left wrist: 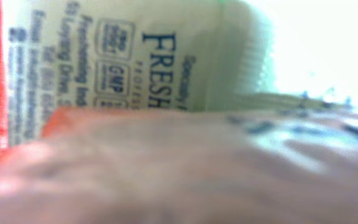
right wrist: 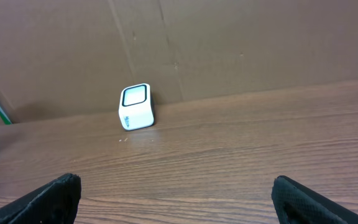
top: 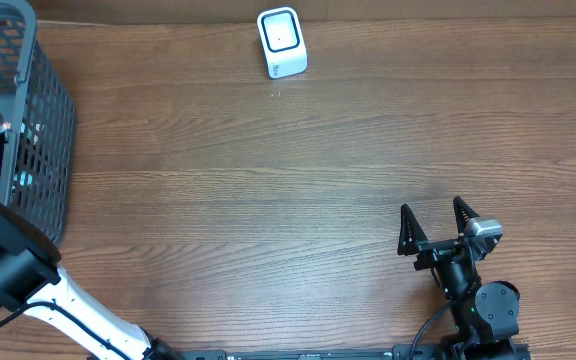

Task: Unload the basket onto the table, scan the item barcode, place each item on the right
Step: 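Lower the left gripper into the basket and grasp the Kleenex pack, then lift the Kleenex pack out and carry it toward the table centre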

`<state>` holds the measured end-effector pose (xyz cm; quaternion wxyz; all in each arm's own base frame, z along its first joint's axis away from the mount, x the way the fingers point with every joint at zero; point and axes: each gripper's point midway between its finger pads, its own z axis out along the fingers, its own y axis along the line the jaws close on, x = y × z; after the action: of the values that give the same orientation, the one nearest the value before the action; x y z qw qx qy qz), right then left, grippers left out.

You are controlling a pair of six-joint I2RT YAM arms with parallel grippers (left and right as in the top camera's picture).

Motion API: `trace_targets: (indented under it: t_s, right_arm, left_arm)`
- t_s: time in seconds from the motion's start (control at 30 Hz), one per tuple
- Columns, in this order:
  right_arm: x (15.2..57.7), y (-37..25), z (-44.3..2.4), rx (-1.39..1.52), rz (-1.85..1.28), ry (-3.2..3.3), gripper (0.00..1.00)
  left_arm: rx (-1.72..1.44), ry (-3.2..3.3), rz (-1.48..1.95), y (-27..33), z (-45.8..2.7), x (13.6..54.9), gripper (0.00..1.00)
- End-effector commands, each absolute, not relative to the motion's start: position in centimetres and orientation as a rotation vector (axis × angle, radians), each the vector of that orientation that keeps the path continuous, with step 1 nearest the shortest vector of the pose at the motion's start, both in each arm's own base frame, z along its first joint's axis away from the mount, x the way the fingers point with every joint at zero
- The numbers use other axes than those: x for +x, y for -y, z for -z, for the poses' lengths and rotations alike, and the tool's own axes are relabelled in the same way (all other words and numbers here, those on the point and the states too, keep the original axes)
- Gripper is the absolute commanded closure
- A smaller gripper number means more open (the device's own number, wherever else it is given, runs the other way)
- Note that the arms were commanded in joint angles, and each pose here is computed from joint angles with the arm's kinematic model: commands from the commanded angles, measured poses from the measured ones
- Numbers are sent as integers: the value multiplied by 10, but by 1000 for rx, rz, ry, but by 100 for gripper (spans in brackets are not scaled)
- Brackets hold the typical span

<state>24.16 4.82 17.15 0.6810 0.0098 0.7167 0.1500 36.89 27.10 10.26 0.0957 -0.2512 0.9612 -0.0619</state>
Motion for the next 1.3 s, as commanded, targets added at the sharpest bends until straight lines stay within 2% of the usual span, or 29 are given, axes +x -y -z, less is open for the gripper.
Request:
trace_targets:
  t_s: [0.0, 0.47, 0.7, 0.83, 1.27]
  right_arm:
    - [242, -47, -169, 22, -331, -1605, 0]
    - [242, -47, -169, 22, -332, -1605, 0]
    - [242, -47, -169, 22, -332, -1605, 0]
    - [242, -47, -169, 22, -332, -1605, 0]
    - [242, -47, -169, 22, -332, -1605, 0]
  left_arm:
    - [-744, -2725, 112, -285, -153, 387, 46]
    - [-759, -2542, 25, -286, -256, 389, 48]
    - [-699, -2268, -2, -265, -361, 382, 47]
    - [-636, -2183, 43, -242, -399, 374, 48]
    - [-429, -2147, 185, -150, -445, 360, 49]
